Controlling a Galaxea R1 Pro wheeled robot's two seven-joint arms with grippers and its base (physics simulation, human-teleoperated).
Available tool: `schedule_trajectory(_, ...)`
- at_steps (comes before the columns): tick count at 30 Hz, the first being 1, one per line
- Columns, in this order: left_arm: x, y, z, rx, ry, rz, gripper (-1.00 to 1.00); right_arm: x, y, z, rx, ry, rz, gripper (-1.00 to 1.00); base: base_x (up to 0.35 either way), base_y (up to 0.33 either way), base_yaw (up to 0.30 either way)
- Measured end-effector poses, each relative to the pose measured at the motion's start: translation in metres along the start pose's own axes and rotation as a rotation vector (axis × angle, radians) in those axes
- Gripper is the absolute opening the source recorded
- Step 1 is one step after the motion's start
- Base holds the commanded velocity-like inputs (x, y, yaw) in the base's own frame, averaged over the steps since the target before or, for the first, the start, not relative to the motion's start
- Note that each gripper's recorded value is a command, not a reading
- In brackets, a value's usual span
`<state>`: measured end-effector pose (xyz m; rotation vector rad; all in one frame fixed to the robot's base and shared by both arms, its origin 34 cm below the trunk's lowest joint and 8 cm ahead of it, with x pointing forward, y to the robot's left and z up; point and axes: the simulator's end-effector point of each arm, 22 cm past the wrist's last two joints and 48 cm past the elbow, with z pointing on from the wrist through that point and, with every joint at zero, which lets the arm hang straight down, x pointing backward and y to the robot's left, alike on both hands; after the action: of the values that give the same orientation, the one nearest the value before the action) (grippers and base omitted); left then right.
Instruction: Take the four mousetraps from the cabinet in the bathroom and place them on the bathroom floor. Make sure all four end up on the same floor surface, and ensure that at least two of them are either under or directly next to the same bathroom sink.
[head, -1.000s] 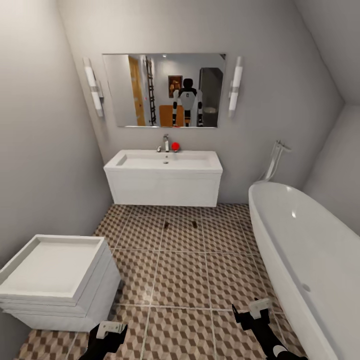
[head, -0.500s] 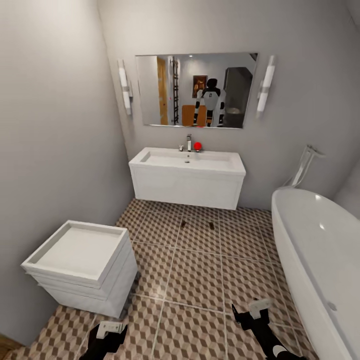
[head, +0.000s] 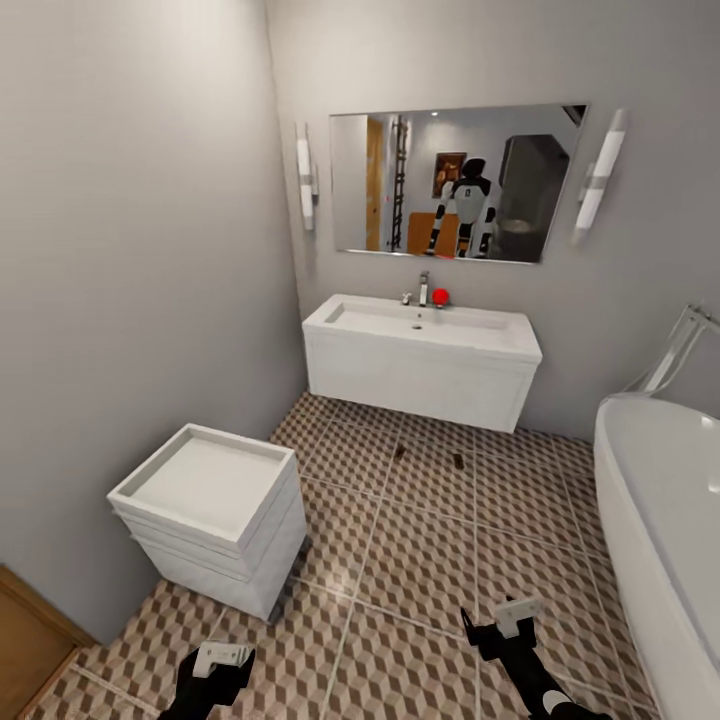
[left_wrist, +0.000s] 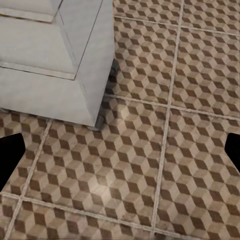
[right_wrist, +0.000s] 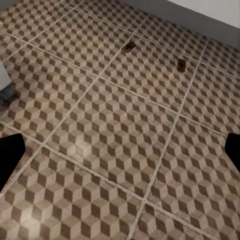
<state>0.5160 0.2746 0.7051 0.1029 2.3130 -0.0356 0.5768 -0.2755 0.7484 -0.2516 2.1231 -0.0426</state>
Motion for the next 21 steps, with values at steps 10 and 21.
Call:
schedule_trajectory(10,-0.0031,0.0002,-0.0007,0.0,-0.006,0.0,1.0,-0.0038,-0.0006,-0.0003,0.001,-0.007,0.0,1.0,0.0,0.0,0.272)
schedule_trajectory(21,-0.007,-0.0005,-0.001,0.0,-0.014,0.0,1.0,-0.0084,0.0019,-0.0003,-0.001,-0.015,0.001,1.0,-0.05,0.0,0.272)
